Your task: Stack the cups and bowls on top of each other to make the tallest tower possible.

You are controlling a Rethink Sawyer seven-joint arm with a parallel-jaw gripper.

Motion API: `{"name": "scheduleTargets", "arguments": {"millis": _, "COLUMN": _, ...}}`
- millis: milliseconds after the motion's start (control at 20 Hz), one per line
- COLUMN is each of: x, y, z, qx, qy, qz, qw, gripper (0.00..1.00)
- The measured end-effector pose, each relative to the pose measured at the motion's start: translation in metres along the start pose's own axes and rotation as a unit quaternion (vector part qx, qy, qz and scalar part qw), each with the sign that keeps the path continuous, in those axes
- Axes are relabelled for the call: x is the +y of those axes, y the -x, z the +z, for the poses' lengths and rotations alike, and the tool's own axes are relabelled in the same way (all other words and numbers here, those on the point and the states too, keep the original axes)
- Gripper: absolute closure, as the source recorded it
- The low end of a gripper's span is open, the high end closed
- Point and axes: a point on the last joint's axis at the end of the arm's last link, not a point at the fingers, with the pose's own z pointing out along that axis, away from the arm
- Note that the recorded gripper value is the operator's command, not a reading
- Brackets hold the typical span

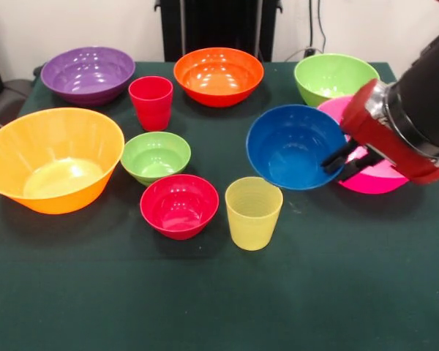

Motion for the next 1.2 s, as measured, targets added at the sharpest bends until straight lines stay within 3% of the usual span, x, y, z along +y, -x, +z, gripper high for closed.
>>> {"name": "scheduleTargets", "arguments": {"millis": 400, "x": 0.037, "y": -0.012, "z": 0.009, "qx": -0.043, "qy": 0.009, "qz": -0.021, "qw": 0.9988, "gripper": 1.00}}
{"name": "scheduleTargets", "arguments": {"millis": 750, "x": 0.080, "y": -0.043, "z": 0.023, "qx": -0.088, "qy": 0.011, "qz": -0.035, "qw": 0.9954, "gripper": 1.00}}
{"name": "scheduleTargets", "arguments": {"millis": 1200, "x": 0.091, "y": -0.066, "z": 0.042, "qx": -0.119, "qy": 0.004, "qz": -0.027, "qw": 0.9926, "gripper": 1.00}}
